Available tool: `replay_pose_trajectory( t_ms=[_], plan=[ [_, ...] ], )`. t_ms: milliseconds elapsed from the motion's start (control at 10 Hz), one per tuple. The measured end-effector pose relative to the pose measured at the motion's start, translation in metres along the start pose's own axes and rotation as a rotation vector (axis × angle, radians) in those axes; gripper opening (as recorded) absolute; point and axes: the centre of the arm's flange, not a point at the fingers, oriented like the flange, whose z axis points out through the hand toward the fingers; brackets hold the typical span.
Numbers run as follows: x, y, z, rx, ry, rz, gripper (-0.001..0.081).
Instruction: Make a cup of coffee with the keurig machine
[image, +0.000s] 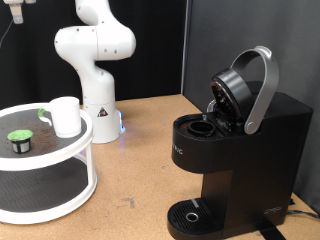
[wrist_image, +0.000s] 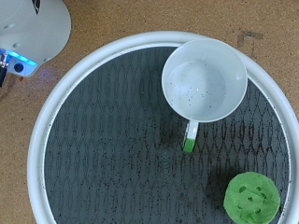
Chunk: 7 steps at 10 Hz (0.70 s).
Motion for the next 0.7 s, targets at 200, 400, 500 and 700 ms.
replay_pose_trajectory(
  t_ms=[200, 400, 500, 700],
  plan=[
    [0.007, 0.007, 0.011, -0.039, 0.015, 0.021, 0.0807],
    [0.021, 0.022, 0.037, -0.057, 0.007, 0.093, 0.0807],
    [0.027, 0.030, 0.051, -0.055, -0.004, 0.114, 0.0807],
    [0.035, 0.045, 0.073, -0.046, -0.077, 0.187, 0.0807]
  ],
)
